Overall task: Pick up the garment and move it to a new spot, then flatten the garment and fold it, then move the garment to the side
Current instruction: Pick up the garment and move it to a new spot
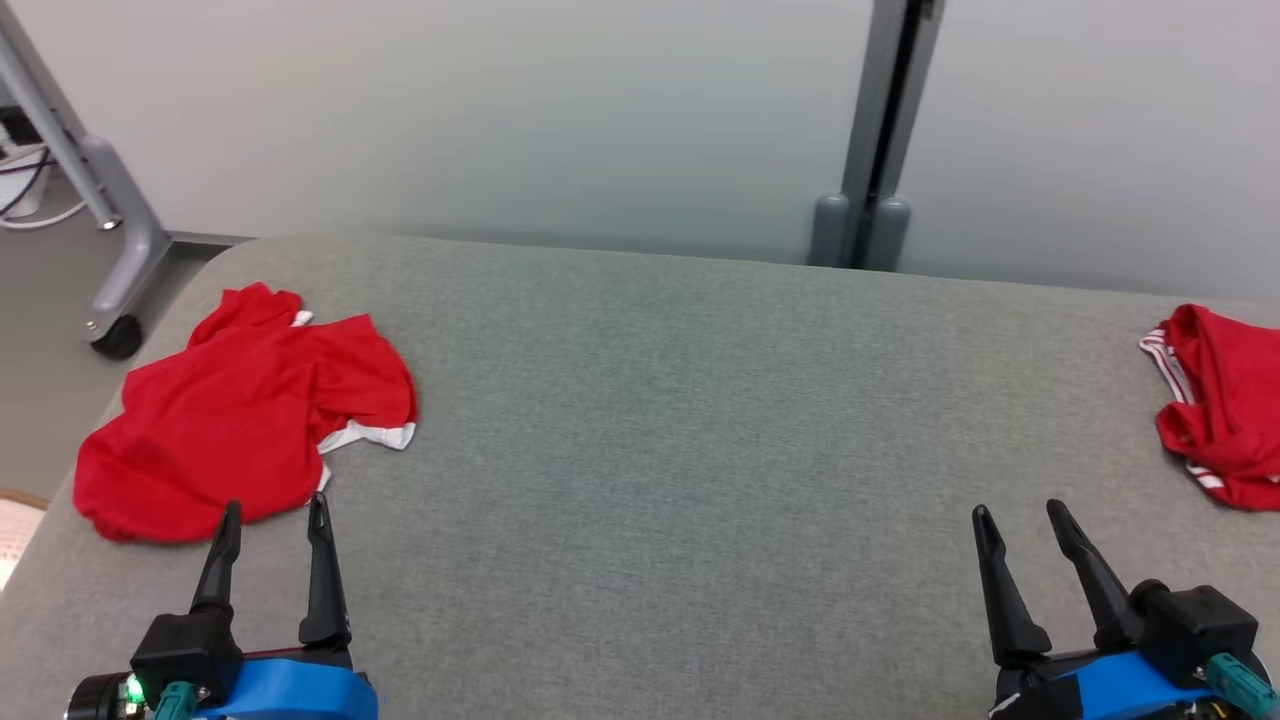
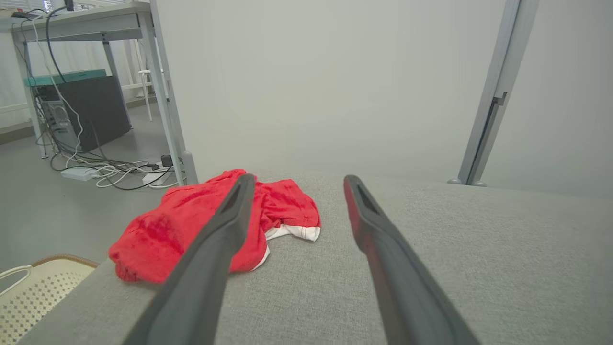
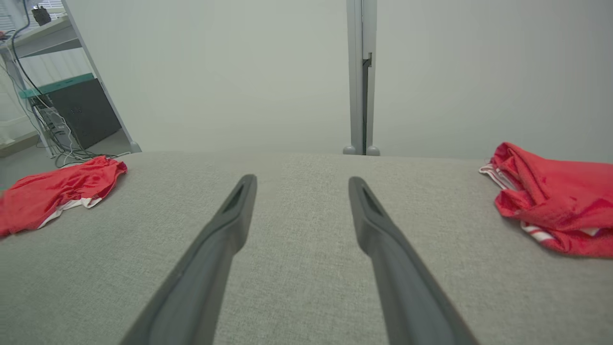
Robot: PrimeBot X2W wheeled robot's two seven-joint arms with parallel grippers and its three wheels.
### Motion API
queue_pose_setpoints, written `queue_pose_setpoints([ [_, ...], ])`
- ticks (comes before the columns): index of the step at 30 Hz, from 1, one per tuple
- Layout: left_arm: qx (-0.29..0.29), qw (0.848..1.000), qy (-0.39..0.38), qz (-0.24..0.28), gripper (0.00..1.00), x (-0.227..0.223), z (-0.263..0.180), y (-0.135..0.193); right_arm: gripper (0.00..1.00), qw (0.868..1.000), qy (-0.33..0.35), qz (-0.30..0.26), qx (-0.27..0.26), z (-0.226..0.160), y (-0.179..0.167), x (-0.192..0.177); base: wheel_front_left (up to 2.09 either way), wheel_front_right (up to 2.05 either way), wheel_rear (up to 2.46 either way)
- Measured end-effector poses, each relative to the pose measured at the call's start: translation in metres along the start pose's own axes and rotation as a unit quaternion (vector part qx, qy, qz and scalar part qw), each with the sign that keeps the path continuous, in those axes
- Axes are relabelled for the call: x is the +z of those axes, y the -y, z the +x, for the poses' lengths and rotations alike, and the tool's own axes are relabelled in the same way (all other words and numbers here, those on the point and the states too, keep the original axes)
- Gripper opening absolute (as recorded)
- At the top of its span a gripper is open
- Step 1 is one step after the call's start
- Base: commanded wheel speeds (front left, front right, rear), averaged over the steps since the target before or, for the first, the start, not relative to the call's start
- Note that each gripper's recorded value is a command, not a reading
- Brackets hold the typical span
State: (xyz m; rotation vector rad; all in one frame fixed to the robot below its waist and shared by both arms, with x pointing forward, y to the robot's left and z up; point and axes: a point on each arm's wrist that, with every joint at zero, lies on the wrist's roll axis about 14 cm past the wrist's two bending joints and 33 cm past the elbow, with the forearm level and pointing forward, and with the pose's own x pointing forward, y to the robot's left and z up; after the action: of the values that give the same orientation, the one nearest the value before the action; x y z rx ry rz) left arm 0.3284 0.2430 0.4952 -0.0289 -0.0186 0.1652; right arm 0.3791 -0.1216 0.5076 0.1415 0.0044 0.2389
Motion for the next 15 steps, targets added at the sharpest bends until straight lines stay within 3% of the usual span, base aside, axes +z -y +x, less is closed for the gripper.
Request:
queue_pose_setpoints([
  [15,0.12,0.993,0.0,0.009,1.0,0.005,-0.045,-0.075,1.0,0.994,-0.018,0.005,0.104,0.036,-0.067,-0.015,0.0,0.0,0.0],
])
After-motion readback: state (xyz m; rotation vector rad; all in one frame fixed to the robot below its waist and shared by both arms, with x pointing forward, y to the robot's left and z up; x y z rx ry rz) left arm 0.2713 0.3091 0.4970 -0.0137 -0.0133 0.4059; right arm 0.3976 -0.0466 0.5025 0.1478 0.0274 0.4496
